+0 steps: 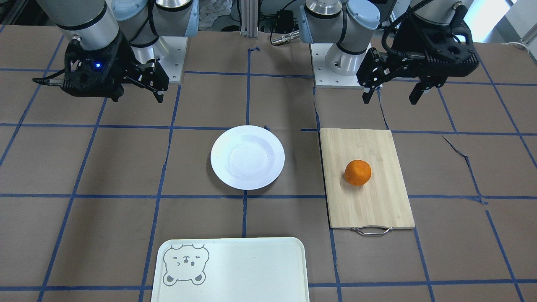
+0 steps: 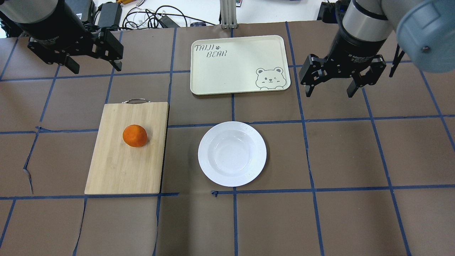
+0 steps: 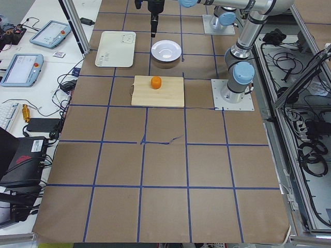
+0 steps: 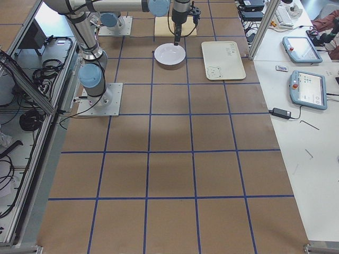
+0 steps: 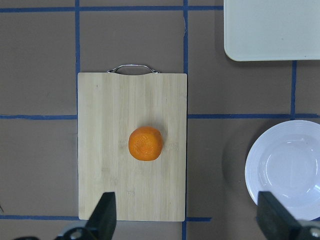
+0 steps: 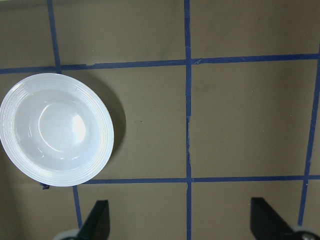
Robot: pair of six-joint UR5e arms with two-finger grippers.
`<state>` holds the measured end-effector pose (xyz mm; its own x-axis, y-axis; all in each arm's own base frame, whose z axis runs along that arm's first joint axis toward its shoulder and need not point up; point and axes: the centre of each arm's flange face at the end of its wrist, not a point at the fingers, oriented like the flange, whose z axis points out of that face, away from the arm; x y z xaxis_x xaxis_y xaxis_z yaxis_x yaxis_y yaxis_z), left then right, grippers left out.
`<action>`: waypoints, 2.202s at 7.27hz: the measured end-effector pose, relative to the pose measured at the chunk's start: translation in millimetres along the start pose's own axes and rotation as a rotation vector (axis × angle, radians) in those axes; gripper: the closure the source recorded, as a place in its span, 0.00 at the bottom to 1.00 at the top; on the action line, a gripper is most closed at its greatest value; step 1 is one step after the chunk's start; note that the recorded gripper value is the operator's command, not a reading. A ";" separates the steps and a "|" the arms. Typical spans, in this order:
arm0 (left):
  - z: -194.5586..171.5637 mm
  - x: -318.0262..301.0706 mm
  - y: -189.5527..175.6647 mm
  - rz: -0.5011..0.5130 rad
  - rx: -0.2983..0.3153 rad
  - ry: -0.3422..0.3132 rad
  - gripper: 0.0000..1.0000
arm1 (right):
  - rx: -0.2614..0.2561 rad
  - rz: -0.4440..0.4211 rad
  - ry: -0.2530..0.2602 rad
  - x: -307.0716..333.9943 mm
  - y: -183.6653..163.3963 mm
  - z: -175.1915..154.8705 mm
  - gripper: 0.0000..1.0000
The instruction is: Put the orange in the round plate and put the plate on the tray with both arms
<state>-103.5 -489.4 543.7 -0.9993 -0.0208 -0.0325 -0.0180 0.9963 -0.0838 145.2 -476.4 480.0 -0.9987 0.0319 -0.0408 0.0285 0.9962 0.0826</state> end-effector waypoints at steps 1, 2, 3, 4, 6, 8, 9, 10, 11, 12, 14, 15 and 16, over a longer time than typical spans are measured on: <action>0.0 0.0 0.0 0.000 0.000 0.000 0.00 | -0.001 0.000 0.004 0.5 0.1 0.8 0.00; 0.1 0.0 0.0 0.001 0.000 0.000 0.00 | -0.003 0.003 0.007 1.2 0.2 1.6 0.00; -0.1 0.0 0.2 0.001 0.000 0.000 0.00 | -0.005 0.005 0.009 1.6 0.1 2.0 0.00; -0.4 0.0 0.4 0.000 0.000 0.000 0.00 | -0.007 0.006 0.012 2.2 -0.1 3.1 0.00; -0.7 0.0 0.5 0.000 0.001 0.000 0.00 | -0.010 0.006 0.051 6.5 -0.3 4.5 0.00; -0.5 0.0 0.6 0.001 0.001 0.001 0.00 | -0.009 0.006 0.073 8.5 0.0 4.6 0.00; -0.2 0.1 0.6 0.001 0.000 0.001 0.00 | -0.008 0.006 0.072 8.2 0.2 4.3 0.00; -0.1 0.1 0.7 0.001 0.000 0.001 0.00 | -0.006 0.007 0.071 8.0 0.1 3.7 0.00; 0.0 0.1 0.7 0.001 -0.001 0.001 0.00 | -0.005 0.007 0.071 7.9 0.1 3.2 0.00; 0.1 0.1 0.7 0.001 -0.001 0.001 0.00 | -0.005 0.007 0.071 7.9 0.1 3.0 0.00; 0.2 0.1 0.8 0.001 -0.002 0.000 0.00 | -0.004 0.007 0.071 7.9 0.1 2.8 0.00; 0.2 0.0 0.8 0.001 -0.002 0.000 0.00 | -0.004 0.008 0.072 8.0 0.1 2.8 0.00; 0.2 0.0 0.8 0.001 -0.002 0.000 0.00 | -0.004 0.007 0.072 8.0 0.0 2.5 0.00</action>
<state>-103.6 -488.6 543.5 -0.9993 -0.0200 -0.0325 -0.0173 0.9965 -0.0822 137.3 -475.9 477.2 -0.9989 0.0332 0.0319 0.0359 0.9956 0.0863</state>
